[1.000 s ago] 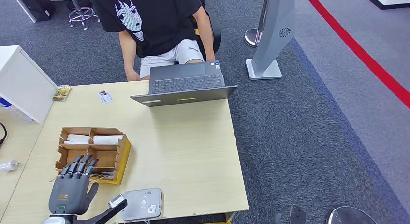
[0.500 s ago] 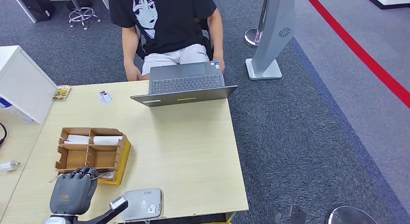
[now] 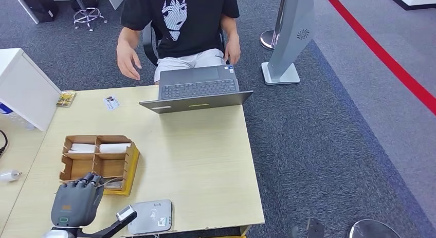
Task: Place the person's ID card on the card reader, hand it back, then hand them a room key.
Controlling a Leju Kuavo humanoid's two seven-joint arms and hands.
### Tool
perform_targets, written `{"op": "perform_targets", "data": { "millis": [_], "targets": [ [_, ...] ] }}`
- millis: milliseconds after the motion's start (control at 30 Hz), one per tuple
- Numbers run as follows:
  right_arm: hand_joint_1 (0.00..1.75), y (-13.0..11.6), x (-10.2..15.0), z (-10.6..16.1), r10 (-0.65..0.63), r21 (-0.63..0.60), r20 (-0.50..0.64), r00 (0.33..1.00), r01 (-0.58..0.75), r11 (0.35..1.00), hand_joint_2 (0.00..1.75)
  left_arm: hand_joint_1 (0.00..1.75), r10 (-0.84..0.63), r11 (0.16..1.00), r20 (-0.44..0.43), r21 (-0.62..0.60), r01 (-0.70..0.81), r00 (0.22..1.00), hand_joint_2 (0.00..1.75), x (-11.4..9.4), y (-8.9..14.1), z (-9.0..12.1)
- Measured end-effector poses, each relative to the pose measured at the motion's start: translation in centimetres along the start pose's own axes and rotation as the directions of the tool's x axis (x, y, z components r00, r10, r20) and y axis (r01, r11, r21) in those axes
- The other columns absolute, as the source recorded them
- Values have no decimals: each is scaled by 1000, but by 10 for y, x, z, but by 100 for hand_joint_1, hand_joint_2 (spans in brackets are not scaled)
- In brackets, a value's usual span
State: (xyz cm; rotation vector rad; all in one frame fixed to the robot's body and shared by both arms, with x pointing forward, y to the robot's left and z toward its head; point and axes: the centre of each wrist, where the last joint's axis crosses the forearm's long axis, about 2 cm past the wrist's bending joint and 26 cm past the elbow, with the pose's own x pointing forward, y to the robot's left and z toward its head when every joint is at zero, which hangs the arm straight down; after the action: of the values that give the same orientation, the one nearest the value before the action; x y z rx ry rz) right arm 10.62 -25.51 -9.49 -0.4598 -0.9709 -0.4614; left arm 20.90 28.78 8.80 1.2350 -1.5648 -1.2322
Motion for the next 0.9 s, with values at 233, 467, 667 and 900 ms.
{"op": "perform_targets", "data": {
  "millis": [233,467,667,900],
  "targets": [
    [0,3,1,0,0,13,-3,1000,0,1000,175,175,-5,957,18,291,0,1000,175,15,86,-46],
    [0,4,0,2,-13,26,-16,1000,14,1000,175,175,33,865,109,494,-83,993,175,52,156,-59],
    [0,6,-1,2,-14,30,-21,1000,15,999,175,175,36,850,149,515,-109,988,175,59,161,-57],
    [0,12,5,-2,26,79,-12,1000,-25,997,175,175,-3,885,17,466,-5,1000,175,30,155,-80]
  ]
}}
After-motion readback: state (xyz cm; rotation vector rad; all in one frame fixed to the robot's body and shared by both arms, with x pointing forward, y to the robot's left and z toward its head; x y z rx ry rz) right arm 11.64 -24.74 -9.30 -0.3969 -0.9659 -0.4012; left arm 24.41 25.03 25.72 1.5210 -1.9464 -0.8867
